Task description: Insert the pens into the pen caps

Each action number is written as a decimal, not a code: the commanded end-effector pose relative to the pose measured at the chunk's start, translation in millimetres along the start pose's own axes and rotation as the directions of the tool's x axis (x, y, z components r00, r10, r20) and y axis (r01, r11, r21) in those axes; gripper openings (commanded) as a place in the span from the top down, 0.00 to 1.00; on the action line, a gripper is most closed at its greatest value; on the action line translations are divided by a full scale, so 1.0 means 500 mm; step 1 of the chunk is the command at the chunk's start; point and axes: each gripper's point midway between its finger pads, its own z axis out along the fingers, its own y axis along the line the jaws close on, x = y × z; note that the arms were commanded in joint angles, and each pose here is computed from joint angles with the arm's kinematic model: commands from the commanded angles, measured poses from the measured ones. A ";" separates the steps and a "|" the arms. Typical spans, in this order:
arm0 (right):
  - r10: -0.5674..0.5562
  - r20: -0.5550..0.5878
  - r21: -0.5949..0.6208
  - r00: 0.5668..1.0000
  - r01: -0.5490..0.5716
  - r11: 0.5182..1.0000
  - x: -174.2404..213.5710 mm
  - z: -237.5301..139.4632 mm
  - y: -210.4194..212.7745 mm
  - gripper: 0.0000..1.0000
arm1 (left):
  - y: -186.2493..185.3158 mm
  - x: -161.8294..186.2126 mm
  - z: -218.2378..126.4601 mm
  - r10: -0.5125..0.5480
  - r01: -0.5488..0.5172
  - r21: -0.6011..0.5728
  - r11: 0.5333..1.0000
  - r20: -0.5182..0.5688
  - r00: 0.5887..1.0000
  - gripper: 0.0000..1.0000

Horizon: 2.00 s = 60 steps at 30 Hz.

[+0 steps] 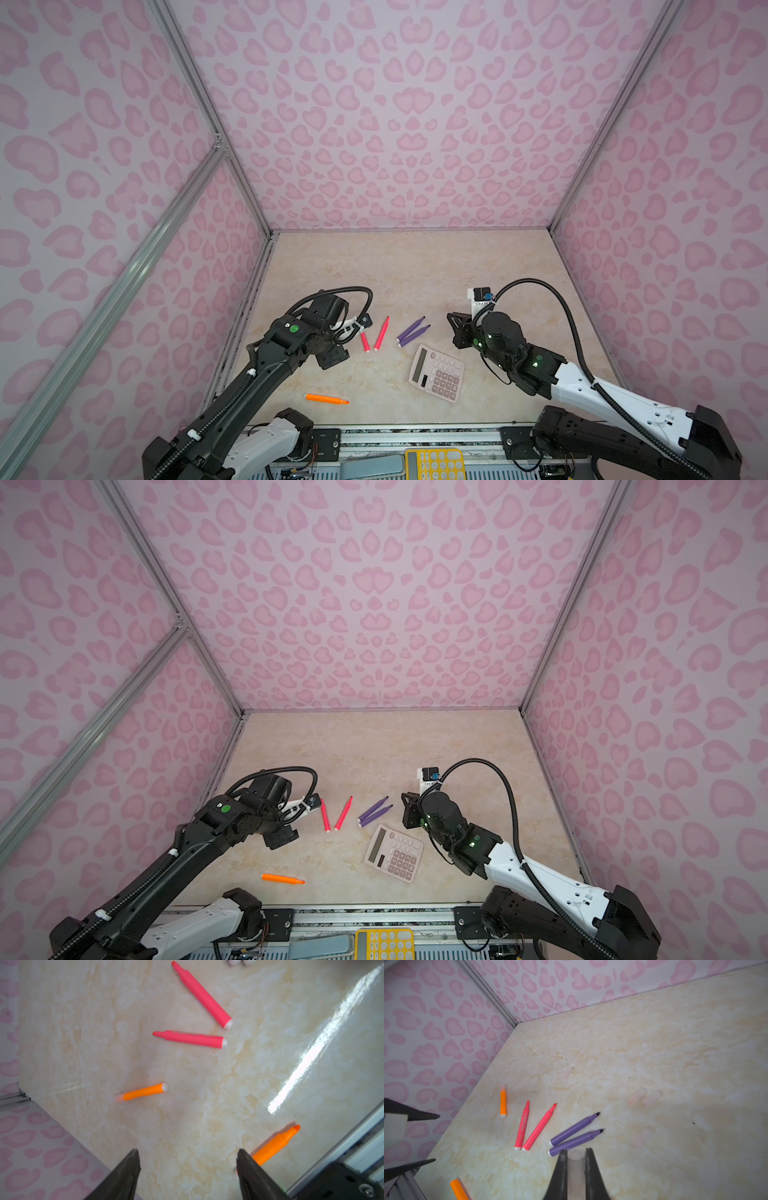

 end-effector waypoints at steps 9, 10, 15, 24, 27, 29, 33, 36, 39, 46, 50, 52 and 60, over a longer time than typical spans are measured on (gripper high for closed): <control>0.004 -0.069 -0.056 0.998 -0.007 0.998 0.031 0.041 0.010 0.96 | -0.170 0.206 0.024 0.298 -0.256 0.195 0.947 -0.229 0.927 0.25; 0.001 -0.077 -0.050 0.997 -0.004 0.999 0.031 0.043 0.010 0.96 | -0.174 0.200 0.029 0.292 -0.252 0.197 0.948 -0.212 0.933 0.25; 0.000 -0.091 -0.067 0.996 -0.006 0.998 0.034 0.050 0.018 0.96 | -0.164 0.167 0.062 0.298 -0.259 0.201 0.945 -0.194 0.935 0.27; 0.016 -0.097 -0.059 0.995 -0.022 0.998 0.036 0.057 0.001 0.95 | -0.191 0.166 0.112 0.391 -0.316 0.318 0.894 -0.205 0.897 0.25; 0.020 -0.104 -0.065 0.994 -0.027 0.998 0.038 0.061 -0.001 0.95 | -0.199 0.178 0.124 0.404 -0.319 0.336 0.886 -0.219 0.888 0.25; 0.021 -0.111 -0.070 0.994 -0.029 0.997 0.040 0.066 -0.001 0.95 | -0.205 0.182 0.134 0.416 -0.325 0.350 0.878 -0.223 0.882 0.25; 0.031 -0.129 -0.066 0.991 -0.040 0.997 0.046 0.075 -0.007 0.95 | -0.199 0.170 0.151 0.426 -0.340 0.343 0.876 -0.218 0.878 0.25; 0.034 -0.133 -0.068 0.991 -0.043 0.997 0.046 0.075 -0.012 0.95 | -0.199 0.166 0.159 0.440 -0.350 0.353 0.868 -0.216 0.872 0.26; 0.037 -0.133 -0.070 0.990 -0.046 0.996 0.045 0.073 -0.014 0.95 | -0.198 0.152 0.173 0.431 -0.349 0.346 0.871 -0.200 0.880 0.26; 0.050 -0.141 -0.071 0.989 -0.060 0.996 0.045 0.075 -0.022 0.95 | -0.201 0.138 0.184 0.432 -0.343 0.370 0.863 -0.190 0.882 0.28; 0.054 -0.140 -0.073 0.989 -0.064 0.995 0.044 0.074 -0.025 0.95 | -0.201 0.144 0.192 0.440 -0.353 0.360 0.864 -0.196 0.876 0.33; 0.058 -0.141 -0.069 0.988 -0.068 0.995 0.045 0.074 -0.028 0.95 | -0.205 0.149 0.192 0.441 -0.352 0.365 0.862 -0.197 0.875 0.34; 0.069 -0.146 -0.069 0.987 -0.080 0.994 0.044 0.076 -0.033 0.95 | -0.221 0.168 0.195 0.465 -0.361 0.396 0.844 -0.209 0.860 0.42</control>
